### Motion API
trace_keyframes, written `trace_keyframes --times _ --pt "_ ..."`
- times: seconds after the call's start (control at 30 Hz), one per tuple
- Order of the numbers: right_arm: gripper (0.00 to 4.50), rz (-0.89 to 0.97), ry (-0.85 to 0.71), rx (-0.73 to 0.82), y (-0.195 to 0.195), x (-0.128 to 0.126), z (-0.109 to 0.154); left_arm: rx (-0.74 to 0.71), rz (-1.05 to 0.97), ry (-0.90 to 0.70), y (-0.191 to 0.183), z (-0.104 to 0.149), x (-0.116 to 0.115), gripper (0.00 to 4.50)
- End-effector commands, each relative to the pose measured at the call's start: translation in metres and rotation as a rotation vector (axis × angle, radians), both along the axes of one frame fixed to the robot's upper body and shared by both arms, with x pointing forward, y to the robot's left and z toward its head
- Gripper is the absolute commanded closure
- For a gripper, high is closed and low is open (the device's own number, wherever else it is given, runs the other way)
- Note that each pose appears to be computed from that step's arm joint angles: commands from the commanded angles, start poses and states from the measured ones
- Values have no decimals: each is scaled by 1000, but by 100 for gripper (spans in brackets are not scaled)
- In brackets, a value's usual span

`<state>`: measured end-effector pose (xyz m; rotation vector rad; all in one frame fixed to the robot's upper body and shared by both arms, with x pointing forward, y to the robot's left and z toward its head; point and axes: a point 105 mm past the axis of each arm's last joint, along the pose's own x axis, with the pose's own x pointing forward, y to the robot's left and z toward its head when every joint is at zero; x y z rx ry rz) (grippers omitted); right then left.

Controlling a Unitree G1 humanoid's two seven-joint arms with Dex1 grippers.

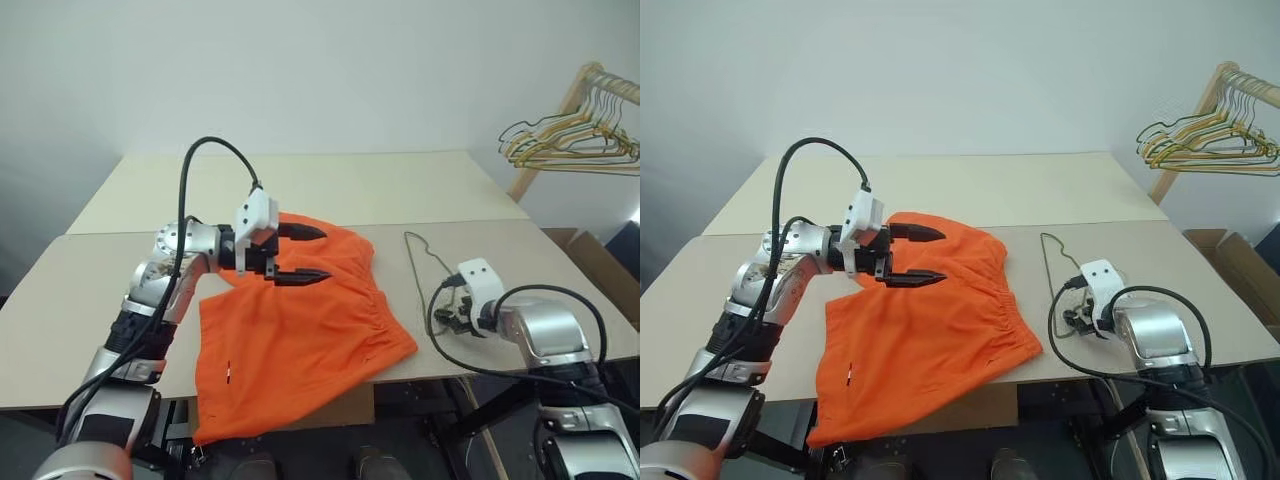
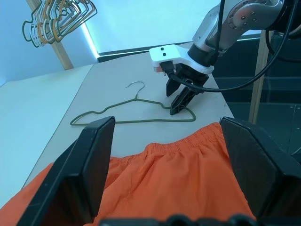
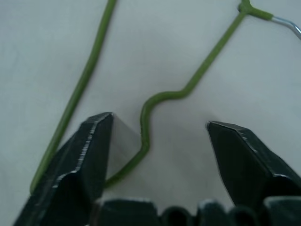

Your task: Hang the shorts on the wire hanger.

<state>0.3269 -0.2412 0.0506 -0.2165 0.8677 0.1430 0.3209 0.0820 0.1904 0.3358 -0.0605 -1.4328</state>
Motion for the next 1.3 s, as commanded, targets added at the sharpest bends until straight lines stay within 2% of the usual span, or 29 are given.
trace_keyframes --times 0.03,0.17,0.23,0.3,0.37,0.5,0.57,0.67,0.73,0.9,0.97,1.3 --pt "183 -67 43 25 -7 -6 -3 -4 -13 -53 -2 9 -2 63" --pt "316 -78 30 -8 -10 -11 0 -12 0 -54 -4 8 -1 63" --pt "394 -76 -10 -47 -13 -10 10 -16 2 -56 -7 7 1 63" --pt "445 -58 -64 -99 -15 -8 20 -24 10 -58 -9 7 3 63" --pt "445 -23 -126 -182 -20 -6 34 -39 28 -64 -14 8 8 63" --pt "445 195 -392 -542 -27 1 77 -58 62 -88 -23 12 19 63" --pt "445 383 -527 -734 -20 0 95 -63 78 -98 -25 15 24 63" --pt "445 791 -672 -1104 -7 -9 108 -59 86 -111 -25 22 32 63" --pt "445 941 -704 -1216 -6 -13 108 -47 90 -120 -26 26 38 63" --pt "445 1034 -865 -1301 3 -11 120 -9 111 -113 -32 26 49 63" --pt "445 1058 -937 -1338 9 -9 128 53 105 -109 -36 19 51 63" --pt "445 1142 -1063 -1397 26 -5 142 293 62 -83 -35 -13 56 63"
